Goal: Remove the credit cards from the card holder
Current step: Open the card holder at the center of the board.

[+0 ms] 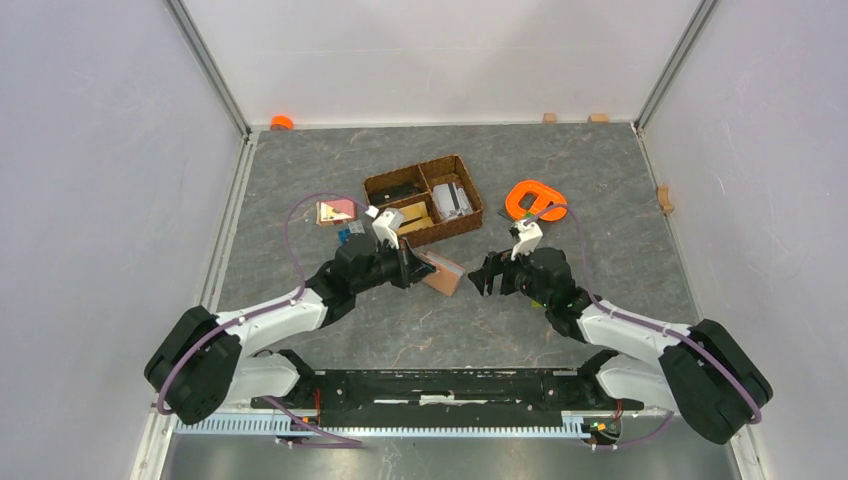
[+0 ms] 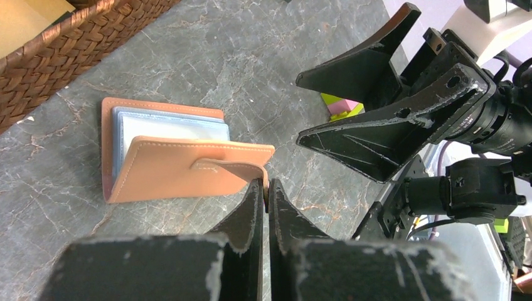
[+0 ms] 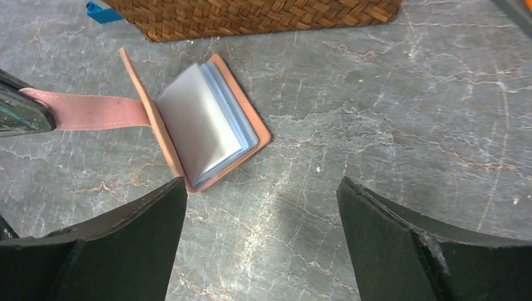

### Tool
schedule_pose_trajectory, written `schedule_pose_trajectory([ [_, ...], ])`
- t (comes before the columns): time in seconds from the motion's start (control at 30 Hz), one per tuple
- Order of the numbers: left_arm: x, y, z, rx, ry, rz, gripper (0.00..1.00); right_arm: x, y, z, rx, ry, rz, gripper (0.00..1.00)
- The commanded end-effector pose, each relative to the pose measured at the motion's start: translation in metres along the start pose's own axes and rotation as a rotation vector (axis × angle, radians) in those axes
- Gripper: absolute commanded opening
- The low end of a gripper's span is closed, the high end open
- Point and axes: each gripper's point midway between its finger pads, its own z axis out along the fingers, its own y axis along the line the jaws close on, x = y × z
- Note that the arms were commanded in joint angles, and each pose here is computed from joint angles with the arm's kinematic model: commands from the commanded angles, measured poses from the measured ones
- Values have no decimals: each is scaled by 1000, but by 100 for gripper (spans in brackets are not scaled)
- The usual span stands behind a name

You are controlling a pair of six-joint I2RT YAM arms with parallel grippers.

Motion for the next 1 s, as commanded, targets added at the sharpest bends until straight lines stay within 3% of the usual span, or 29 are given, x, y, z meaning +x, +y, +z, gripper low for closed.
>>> schedule_pose_trajectory([
  [0.0, -11, -12, 5, 35, -11, -5, 2, -17, 19, 9, -88, -13, -37, 91],
  [0.17, -11, -1, 4, -31, -9, -9, 2, -11, 15, 14, -69, 22, -40, 85],
  [0.37, -19, 84, -24, -539, -69, -42, 2, -8, 12, 17, -56, 43, -49, 78],
  [0.53, -22, 110, -43, -706, -116, -55, 2, -5, 8, 19, -38, 58, -57, 76],
  [0.73, -20, 117, -51, -760, -110, -62, 2, -1, 8, 24, -37, 76, -72, 74],
  [0.97, -28, 111, -59, -745, -139, -53, 10, -4, 32, 34, -112, 56, -134, 66],
])
